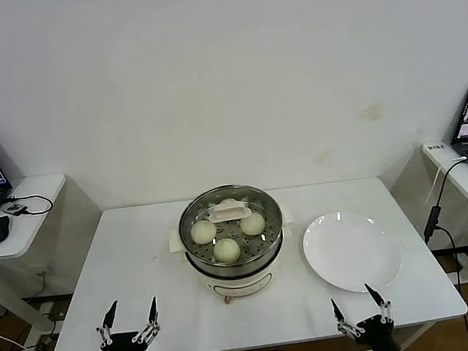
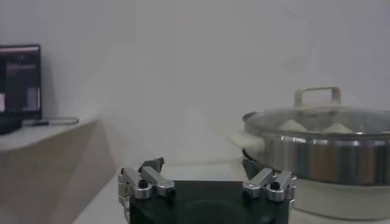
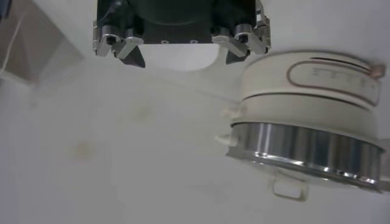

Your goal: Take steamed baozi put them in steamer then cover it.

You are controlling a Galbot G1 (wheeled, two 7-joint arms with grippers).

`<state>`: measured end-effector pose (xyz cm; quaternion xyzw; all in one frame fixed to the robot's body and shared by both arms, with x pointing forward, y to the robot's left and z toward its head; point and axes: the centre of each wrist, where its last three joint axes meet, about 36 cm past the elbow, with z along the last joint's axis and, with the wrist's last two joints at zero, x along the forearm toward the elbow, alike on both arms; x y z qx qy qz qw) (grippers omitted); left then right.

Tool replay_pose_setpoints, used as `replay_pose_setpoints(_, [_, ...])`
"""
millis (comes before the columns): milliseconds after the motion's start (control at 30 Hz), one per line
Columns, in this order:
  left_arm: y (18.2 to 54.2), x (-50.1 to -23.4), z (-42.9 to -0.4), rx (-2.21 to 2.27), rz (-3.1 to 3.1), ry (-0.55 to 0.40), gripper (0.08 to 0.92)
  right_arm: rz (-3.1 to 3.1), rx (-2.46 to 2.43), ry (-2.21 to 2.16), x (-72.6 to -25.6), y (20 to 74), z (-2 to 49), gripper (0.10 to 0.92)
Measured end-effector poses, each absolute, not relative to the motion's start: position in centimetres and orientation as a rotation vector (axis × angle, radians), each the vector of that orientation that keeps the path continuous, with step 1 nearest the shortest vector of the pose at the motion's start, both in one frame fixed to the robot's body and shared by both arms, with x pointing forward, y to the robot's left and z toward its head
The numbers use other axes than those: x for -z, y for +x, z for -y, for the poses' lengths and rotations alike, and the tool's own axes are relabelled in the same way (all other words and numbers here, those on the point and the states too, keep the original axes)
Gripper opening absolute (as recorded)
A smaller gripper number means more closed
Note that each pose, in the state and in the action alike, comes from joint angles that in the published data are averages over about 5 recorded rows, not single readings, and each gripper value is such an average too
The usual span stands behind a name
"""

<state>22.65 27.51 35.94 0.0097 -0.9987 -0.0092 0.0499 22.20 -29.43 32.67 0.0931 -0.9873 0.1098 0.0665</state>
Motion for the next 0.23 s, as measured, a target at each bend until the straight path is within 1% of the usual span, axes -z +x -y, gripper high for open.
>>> replay_pose_setpoints(233, [21.59, -35.21, -27.57, -0.009, 3.019, 0.03, 0.823, 2.958, -0.31, 0.293, -33.46, 21.82, 28.88, 0.823])
